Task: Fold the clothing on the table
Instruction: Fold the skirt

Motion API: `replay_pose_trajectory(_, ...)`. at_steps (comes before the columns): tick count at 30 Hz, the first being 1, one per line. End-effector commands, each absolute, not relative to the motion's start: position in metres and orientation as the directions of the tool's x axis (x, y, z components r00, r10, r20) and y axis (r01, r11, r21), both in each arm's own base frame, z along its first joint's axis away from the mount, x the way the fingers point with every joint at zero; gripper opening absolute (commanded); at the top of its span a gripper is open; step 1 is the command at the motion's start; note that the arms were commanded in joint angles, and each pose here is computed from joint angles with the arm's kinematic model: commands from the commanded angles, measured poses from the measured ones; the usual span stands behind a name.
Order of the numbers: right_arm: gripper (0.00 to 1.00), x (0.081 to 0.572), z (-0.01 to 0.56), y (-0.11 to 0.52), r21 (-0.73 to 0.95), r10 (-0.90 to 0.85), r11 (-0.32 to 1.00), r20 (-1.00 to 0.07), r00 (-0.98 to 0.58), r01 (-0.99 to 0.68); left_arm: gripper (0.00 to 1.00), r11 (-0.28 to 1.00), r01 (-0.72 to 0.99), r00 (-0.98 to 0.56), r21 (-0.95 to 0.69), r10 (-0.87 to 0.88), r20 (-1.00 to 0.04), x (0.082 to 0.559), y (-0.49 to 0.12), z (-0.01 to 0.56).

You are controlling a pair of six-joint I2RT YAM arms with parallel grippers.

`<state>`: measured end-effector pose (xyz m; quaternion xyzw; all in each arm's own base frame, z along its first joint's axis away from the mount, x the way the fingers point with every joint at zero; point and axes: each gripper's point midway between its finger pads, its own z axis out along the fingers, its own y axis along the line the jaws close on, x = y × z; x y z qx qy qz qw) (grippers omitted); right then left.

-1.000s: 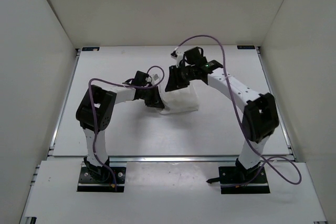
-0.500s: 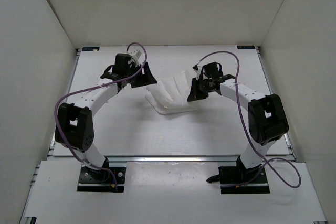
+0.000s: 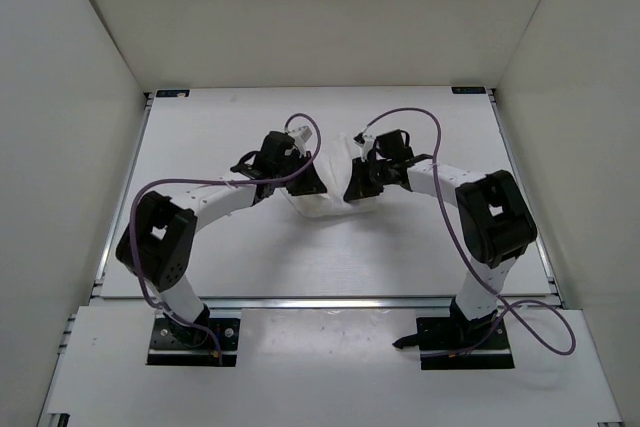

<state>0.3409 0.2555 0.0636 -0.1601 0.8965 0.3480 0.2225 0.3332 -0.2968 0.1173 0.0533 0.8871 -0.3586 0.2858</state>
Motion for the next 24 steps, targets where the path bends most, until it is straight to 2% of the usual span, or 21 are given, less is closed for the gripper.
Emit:
replay_pose_trajectory(1,0.0,0.341,0.065,0.259,0.562,-0.128,0.683,-0.538,-0.833,-0.467,0.01,0.741,0.285,-0.849,-0.608,-0.098,-0.519,0.329,-0.303,0.105)
replay_pose_trajectory(9,0.0,0.351,0.064,0.242,0.583,-0.061,0.7,-0.527,-0.848,-0.413,0.0,0.818,0.214,-0.916,-0.534,-0.022,-0.401,0.306,-0.285,0.046)
replay_pose_trajectory(12,0.0,0.361,0.084,0.238,0.584,-0.039,0.694,-0.554,-0.831,-0.422,0.01,0.821,0.211,-0.913,-0.531,-0.029,-0.407,0.312,-0.282,0.054)
replay_pose_trajectory(14,0.03,0.376,0.104,0.229,0.603,0.015,0.681,-0.579,-0.815,-0.416,0.07,0.815,0.225,-0.895,-0.534,-0.043,-0.443,0.323,-0.282,0.072)
replay_pose_trajectory(18,0.16,0.398,0.164,0.216,0.654,0.103,0.597,-0.637,-0.764,-0.465,0.11,0.828,0.221,-0.865,-0.515,-0.076,-0.495,0.346,-0.264,0.106)
replay_pose_trajectory(19,0.18,0.402,0.167,0.206,0.655,0.125,0.613,-0.632,-0.765,-0.442,0.14,0.832,0.226,-0.85,-0.507,-0.087,-0.52,0.354,-0.258,0.122)
replay_pose_trajectory(21,0.26,0.419,0.197,0.194,0.584,0.123,0.654,-0.71,-0.693,-0.482,0.21,0.848,0.23,-0.825,-0.479,-0.091,-0.558,0.364,-0.244,0.141)
replay_pose_trajectory(23,0.37,0.419,0.21,0.187,0.523,0.081,0.705,-0.731,-0.678,-0.479,0.26,0.887,0.227,-0.806,-0.403,-0.061,-0.588,0.368,-0.227,0.16)
replay_pose_trajectory(24,0.39,0.431,0.22,0.178,0.457,0.066,0.758,-0.764,-0.642,-0.466,0.27,0.915,0.221,-0.774,-0.337,-0.046,-0.631,0.38,-0.214,0.173)
